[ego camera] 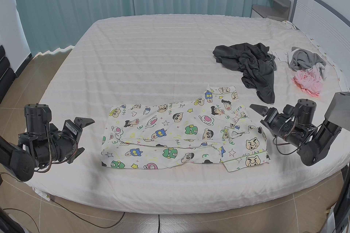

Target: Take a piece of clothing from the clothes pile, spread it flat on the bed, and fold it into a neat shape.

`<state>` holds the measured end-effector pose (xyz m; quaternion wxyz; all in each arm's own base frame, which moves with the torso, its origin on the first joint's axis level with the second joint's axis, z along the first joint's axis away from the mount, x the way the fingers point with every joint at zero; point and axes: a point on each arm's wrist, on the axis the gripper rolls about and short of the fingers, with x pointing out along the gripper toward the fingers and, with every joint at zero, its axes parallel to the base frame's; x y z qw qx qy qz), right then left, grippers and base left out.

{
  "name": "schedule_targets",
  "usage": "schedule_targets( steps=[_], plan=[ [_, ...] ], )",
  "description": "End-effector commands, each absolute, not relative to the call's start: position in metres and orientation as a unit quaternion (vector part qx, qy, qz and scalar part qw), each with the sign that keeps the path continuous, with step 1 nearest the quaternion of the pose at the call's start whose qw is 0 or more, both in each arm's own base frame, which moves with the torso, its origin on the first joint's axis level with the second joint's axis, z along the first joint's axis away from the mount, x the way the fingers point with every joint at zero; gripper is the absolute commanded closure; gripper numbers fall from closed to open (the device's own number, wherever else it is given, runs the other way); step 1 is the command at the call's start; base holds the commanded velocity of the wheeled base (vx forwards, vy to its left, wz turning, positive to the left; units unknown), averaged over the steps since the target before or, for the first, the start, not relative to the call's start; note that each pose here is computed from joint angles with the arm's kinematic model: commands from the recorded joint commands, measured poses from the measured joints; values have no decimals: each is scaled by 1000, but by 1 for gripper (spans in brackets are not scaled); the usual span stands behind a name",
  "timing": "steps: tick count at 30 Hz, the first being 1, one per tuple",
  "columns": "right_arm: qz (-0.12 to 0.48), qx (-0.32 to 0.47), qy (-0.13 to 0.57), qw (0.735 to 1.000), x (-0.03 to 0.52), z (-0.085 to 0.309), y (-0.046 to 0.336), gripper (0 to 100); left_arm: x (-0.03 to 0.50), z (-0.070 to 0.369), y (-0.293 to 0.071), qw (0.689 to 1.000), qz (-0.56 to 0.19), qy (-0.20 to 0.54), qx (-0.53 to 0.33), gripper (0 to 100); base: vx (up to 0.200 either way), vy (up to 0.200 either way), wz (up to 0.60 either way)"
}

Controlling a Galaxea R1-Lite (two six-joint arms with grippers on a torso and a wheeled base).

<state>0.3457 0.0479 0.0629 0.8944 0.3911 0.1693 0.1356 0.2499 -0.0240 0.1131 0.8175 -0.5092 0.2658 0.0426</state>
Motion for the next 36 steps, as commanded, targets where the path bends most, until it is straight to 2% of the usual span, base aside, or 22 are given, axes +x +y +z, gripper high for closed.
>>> schedule_targets(
  steps=[1,7,14,18,27,36],
  plan=[
    [175,405,190,877,323,101,133,0,235,122,-27,816,28,256,-518,0,0,0,0],
    [175,406,272,855,325,73,180,0,234,119,-27,814,32,260,-518,0,0,0,0],
    [178,399,298,849,325,50,218,0,236,115,-27,813,37,267,-517,0,0,0,0],
    [162,387,307,854,329,35,230,0,238,112,-27,811,40,272,-516,0,0,0,0],
    [118,379,296,869,334,41,231,0,238,112,-27,811,40,272,-516,0,0,0,0],
    [103,366,319,868,327,27,226,0,238,111,-27,811,40,273,-516,0,0,0,0]
  ],
)
